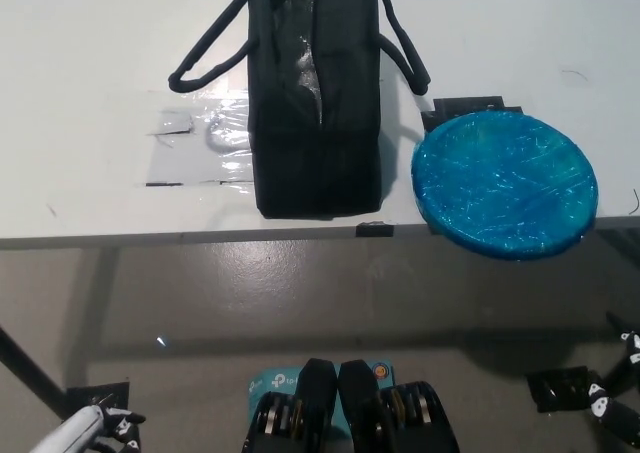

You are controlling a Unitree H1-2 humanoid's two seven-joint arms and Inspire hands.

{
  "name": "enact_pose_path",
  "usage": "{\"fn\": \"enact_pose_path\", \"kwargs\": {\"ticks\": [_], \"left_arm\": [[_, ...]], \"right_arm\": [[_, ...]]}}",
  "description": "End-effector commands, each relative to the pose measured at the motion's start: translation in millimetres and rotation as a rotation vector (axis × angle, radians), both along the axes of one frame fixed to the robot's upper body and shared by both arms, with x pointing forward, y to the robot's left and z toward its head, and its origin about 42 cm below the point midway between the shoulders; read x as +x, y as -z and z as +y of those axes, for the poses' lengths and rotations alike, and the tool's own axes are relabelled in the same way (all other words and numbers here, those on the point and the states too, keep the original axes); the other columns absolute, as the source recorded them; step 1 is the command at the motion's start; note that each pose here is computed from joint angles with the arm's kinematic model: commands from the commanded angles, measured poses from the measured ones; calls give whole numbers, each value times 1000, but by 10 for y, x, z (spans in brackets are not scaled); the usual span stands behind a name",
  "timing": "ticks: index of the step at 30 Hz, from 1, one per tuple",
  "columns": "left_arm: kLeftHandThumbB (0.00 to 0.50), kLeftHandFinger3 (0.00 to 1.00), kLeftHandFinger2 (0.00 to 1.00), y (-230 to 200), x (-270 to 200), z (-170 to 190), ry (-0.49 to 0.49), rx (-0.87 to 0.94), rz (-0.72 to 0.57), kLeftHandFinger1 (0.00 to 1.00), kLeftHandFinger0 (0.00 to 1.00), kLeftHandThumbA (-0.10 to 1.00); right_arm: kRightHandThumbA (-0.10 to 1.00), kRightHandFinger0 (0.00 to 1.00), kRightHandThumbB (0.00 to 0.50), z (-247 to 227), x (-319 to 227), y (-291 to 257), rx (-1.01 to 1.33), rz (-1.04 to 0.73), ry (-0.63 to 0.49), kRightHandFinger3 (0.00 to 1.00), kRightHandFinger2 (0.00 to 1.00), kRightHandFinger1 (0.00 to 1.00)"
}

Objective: The robot uses its right hand to pick up a stack of plates kept in the middle of the desk and put it inside a bag kept next to it

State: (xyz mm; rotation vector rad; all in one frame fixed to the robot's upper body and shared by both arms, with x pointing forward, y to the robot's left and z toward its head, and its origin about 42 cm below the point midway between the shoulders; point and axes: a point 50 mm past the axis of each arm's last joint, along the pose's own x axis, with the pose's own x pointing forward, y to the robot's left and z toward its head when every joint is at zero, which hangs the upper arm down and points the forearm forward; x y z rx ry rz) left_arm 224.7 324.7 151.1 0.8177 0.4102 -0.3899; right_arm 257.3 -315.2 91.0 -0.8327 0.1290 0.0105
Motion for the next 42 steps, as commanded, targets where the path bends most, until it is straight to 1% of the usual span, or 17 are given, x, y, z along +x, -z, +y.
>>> {"fn": "enact_pose_path", "kwargs": {"ticks": [1,3,9,11,15,16,20,24,25,28,31,33,35,38,39,41,42], "left_arm": [[2,940,829,-149,-22,57,-9,85,37,772,741,-100],[0,955,839,-151,-15,57,-4,86,40,779,750,-100],[0,977,856,-146,-5,48,-9,80,49,789,754,-100],[0,987,870,-146,-1,52,-6,80,55,802,765,-100],[0,973,860,-160,-6,52,-10,81,48,793,753,-100],[0,964,858,-159,-3,53,-12,81,53,795,759,-100],[0,949,855,-160,3,48,-8,85,54,790,751,-100],[0,951,870,-172,3,57,-3,100,62,809,771,-100],[5,933,849,-173,6,58,-6,89,57,786,752,-100],[0,947,833,-194,34,33,-2,86,54,752,708,-100],[0,949,846,-197,33,32,-6,89,63,775,721,-100],[0,945,838,-215,46,23,0,96,64,765,713,-100],[0,965,877,-201,55,32,-7,96,75,798,744,-100],[0,969,879,-209,54,28,-8,102,81,799,748,-100],[1,955,859,-214,54,24,-6,105,77,771,721,-100],[1,961,868,-217,54,24,-8,106,81,782,728,-100],[5,954,863,-219,54,22,-8,103,80,780,729,-100]], "right_arm": [[490,1000,500,192,204,-807,-545,-408,0,1000,1000,1000],[509,1000,500,335,271,-1026,-553,-464,-12,1000,1000,1000],[562,1000,500,524,300,-1219,-632,-569,-5,1000,1000,1000],[530,1000,500,611,298,-1327,-660,-615,-6,1000,1000,1000],[570,1000,500,727,276,-1449,-693,-624,-11,1000,1000,1000],[576,1000,500,777,267,-1516,-694,-669,-39,1000,1000,1000],[624,1000,500,841,275,-1543,-709,-688,-67,1000,1000,1000],[604,1000,500,899,319,-1482,-696,-676,-103,1000,1000,1000],[547,1000,500,944,359,-1449,-675,-654,-134,1000,1000,1000],[541,1000,500,987,437,-1373,-689,-617,-158,1000,1000,1000],[536,1000,500,1037,470,-1274,-697,-571,-186,1000,1000,1000],[503,1000,500,1055,483,-1191,-685,-555,-194,1000,1000,1000],[442,1000,500,1066,504,-1068,-660,-517,-222,1000,1000,1000],[425,1000,500,1051,546,-997,-654,-482,-229,1000,1000,1000],[423,1000,500,1046,562,-983,-648,-473,-224,1000,1000,1000],[419,1000,500,1033,621,-941,-666,-453,-216,1000,1000,1000],[457,1000,500,1025,644,-926,-681,-437,-213,1000,1000,1000]]}}
